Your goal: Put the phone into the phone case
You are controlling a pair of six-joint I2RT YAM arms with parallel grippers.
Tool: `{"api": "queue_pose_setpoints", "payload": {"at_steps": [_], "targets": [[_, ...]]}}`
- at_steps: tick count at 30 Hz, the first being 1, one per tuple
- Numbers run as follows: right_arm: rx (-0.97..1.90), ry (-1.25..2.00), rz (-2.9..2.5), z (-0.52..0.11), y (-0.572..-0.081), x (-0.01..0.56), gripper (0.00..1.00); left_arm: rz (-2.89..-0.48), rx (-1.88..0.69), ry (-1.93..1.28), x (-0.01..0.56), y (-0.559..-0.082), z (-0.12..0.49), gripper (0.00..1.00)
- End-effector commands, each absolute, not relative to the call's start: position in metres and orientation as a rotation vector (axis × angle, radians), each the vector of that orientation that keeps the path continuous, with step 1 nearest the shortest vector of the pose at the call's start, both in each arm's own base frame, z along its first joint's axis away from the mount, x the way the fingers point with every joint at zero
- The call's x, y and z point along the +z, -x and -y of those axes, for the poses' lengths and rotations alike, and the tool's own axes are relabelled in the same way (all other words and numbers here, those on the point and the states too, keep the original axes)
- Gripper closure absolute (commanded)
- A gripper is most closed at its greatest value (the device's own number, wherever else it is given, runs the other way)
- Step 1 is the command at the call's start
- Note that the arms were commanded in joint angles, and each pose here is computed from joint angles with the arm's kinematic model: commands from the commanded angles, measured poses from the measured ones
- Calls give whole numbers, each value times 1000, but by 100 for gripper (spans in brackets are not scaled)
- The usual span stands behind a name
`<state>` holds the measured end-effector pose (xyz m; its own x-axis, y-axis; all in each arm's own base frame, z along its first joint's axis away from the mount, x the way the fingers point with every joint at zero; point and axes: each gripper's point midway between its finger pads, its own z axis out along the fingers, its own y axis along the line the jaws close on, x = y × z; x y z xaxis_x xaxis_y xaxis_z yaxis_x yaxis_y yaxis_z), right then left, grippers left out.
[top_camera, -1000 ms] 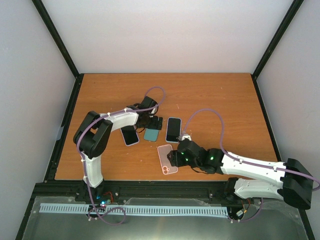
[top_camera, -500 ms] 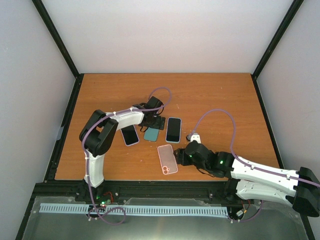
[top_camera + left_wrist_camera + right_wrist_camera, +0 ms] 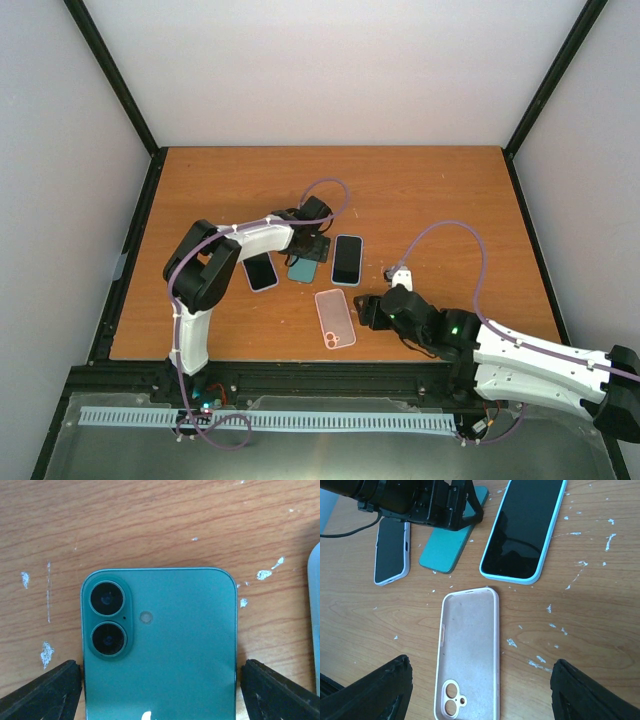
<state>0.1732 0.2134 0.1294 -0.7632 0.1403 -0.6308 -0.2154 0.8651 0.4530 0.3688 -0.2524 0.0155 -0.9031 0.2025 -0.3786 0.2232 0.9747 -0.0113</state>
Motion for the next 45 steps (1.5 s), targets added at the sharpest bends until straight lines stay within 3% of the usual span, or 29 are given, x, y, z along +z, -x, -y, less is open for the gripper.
{"api": "queue_pose_setpoints", "payload": {"at_steps": [1,10,20,33,45], "targets": [[671,-11,-2311,-204,-177,131,26,-2912,33,-344,-21,-331,234,14],[686,92,-2194,-211,-184,156,27,-2909,-70,-382,-15,-325,242,35],[615,739,-1878,-238,-168,202,29,-2883,-408,-469,5,-305,260,46],[361,1543,-1214,-287,-134,191,44,-2836,-686,-504,50,-300,261,48],[22,1873,-837,-333,-160,138,51,-2833,-747,-531,60,-293,265,49]]}}
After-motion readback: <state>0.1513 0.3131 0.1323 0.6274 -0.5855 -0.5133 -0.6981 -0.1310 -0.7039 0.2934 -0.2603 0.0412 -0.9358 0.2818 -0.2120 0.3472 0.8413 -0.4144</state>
